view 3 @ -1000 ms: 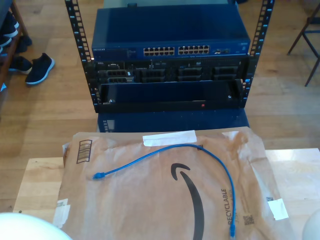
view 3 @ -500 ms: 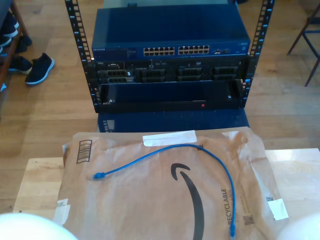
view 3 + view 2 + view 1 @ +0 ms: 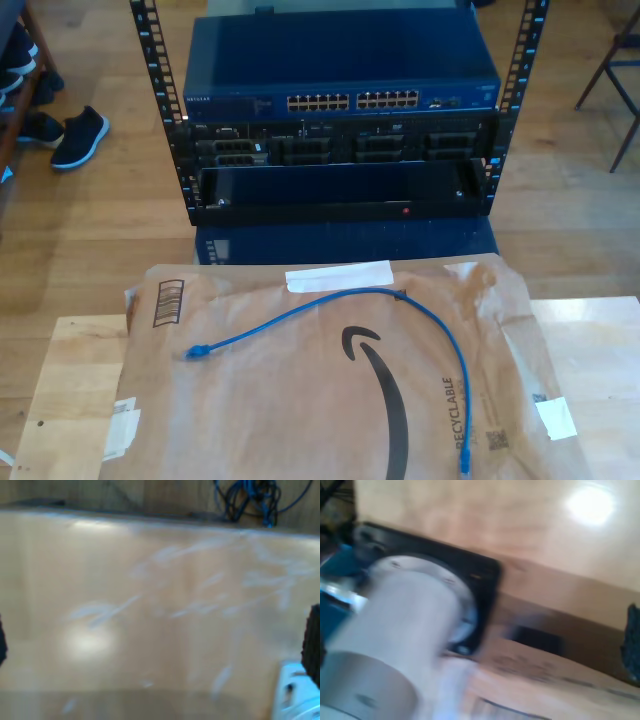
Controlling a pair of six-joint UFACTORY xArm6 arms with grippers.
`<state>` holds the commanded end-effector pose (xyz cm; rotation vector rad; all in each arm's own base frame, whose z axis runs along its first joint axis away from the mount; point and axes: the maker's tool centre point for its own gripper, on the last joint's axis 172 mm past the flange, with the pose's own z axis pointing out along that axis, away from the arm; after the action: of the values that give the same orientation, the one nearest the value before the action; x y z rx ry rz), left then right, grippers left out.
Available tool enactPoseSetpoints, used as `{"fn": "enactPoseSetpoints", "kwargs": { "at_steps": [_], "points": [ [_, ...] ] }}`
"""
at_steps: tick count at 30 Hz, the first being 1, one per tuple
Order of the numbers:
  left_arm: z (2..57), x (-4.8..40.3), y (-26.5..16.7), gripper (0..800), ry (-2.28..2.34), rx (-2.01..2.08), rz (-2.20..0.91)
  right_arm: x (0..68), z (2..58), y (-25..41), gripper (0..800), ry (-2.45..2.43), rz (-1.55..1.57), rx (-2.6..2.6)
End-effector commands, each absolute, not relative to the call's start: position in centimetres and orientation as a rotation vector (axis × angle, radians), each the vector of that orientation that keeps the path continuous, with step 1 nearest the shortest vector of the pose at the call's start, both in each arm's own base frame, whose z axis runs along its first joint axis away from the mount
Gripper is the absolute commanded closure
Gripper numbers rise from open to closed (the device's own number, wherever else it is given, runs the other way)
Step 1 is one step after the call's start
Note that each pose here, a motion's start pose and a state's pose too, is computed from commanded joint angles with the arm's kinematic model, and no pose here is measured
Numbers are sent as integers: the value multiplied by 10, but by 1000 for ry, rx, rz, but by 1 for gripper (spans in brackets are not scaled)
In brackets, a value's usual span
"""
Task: Grab the cable and plug it in
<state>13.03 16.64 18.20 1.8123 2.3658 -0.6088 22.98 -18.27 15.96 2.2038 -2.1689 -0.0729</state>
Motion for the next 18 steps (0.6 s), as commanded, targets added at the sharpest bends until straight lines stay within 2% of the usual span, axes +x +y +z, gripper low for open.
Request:
{"fn": "enactPoseSetpoints", "kwargs": {
  "at_steps": [5,8,18],
  "points": [
    [180,176,130,0,2429,1850,-639,290,165,-127,4,-2119,-72,2231],
    [176,196,127,0,2510,1803,-581,307,165,-80,4,-2065,-60,2275],
    [168,223,101,0,2490,1757,-594,354,157,143,4,-1843,-19,2414]
  ]
}}
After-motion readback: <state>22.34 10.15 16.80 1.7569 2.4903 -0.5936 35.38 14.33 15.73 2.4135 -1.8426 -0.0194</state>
